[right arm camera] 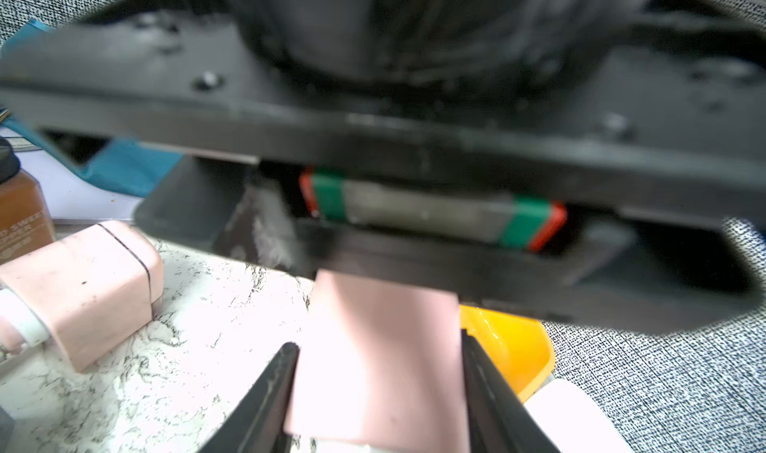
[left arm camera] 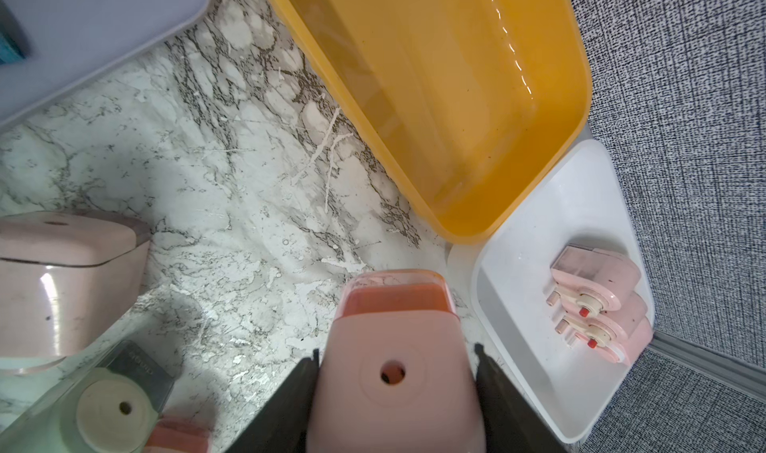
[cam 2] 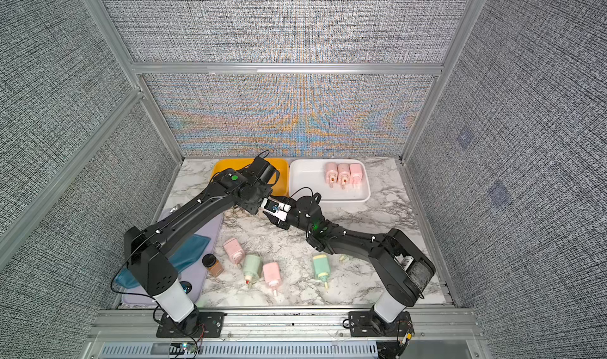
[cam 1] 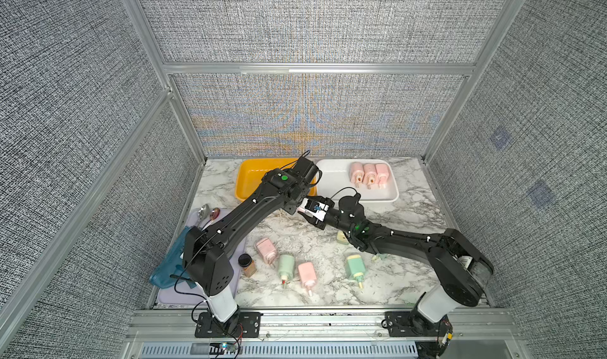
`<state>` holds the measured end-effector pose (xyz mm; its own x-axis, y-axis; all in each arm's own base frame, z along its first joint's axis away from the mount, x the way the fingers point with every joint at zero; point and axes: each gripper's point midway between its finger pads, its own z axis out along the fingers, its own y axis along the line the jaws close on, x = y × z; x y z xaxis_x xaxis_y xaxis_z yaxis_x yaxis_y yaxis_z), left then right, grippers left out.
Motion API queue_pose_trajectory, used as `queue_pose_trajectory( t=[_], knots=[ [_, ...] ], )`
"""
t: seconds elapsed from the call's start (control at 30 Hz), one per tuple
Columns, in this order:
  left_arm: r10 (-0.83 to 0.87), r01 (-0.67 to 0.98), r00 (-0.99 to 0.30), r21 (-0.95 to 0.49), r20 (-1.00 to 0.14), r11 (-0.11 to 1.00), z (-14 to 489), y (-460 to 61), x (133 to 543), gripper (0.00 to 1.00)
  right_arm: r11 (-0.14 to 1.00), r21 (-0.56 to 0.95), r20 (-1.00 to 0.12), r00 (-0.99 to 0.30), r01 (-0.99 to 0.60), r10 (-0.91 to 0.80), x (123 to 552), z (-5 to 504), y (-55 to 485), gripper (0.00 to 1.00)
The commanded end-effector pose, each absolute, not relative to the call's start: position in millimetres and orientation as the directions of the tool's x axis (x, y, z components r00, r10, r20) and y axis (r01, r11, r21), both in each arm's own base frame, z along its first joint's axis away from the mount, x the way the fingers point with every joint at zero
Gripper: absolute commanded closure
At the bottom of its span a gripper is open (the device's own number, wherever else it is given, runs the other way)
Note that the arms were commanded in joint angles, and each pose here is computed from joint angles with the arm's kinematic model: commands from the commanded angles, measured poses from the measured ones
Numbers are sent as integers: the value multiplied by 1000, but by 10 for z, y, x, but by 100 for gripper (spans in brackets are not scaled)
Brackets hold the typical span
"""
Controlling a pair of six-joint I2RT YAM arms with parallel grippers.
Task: Place the pencil sharpeners by color into the storage box
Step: Place the pencil sharpener in the storage box.
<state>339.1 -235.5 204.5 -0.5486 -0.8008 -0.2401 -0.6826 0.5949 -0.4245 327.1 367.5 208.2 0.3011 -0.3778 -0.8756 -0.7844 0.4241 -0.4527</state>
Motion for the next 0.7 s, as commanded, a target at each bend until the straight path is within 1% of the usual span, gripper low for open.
queue_pose_trajectory(
  t=[0.0, 0.03, 0.07, 0.17, 0.23, 0.33, 0.43, 0.47, 0.57, 0.67],
  knots=[
    [-777, -657, -561, -418, -285, 627, 2058, -2318, 3412, 34, 428, -426, -890, 282, -797, -359, 3261, 2079, 3634, 100],
    [-776, -659, -549, -412, -309, 630, 2054, -2274, 3427, 12, 455, -409, -898, 261, -791, -354, 3305, 2087, 3596, 100],
    [-776, -663, -535, -404, -334, 630, 2044, -2222, 3445, 1, 477, -392, -906, 240, -787, -348, 3342, 2099, 3558, 100],
    [-753, -653, -513, -382, -413, 654, 2049, -2093, 3490, 0, 533, -343, -926, 182, -774, -331, 3443, 2101, 3453, 100],
    [-718, -624, -523, -367, -459, 690, 2071, -2046, 3527, 0, 566, -310, -937, 147, -764, -316, 3505, 2100, 3385, 100],
    [-605, -494, -595, -352, -529, 795, 2139, -2123, 3637, 0, 635, -245, -957, 79, -733, -278, 3630, 2122, 3273, 100],
    [-439, -338, -667, -281, -602, 898, 2201, -2213, 3723, 0, 706, -163, -975, 2, -690, -223, 3772, 2142, 3146, 100],
    [-390, -299, -683, -250, -618, 921, 2201, -2235, 3742, 0, 730, -134, -980, -20, -670, -198, 3826, 2159, 3094, 100],
    [-307, -252, -708, -179, -636, 951, 2150, -2232, 3775, 0, 787, -63, -986, -83, -614, -143, 3971, 2164, 2972, 100],
    [-254, -203, -726, -154, -639, 967, 2059, -2279, 3810, 0, 834, -8, -984, -142, -552, -103, 4120, 2165, 2871, 100]
  ],
)
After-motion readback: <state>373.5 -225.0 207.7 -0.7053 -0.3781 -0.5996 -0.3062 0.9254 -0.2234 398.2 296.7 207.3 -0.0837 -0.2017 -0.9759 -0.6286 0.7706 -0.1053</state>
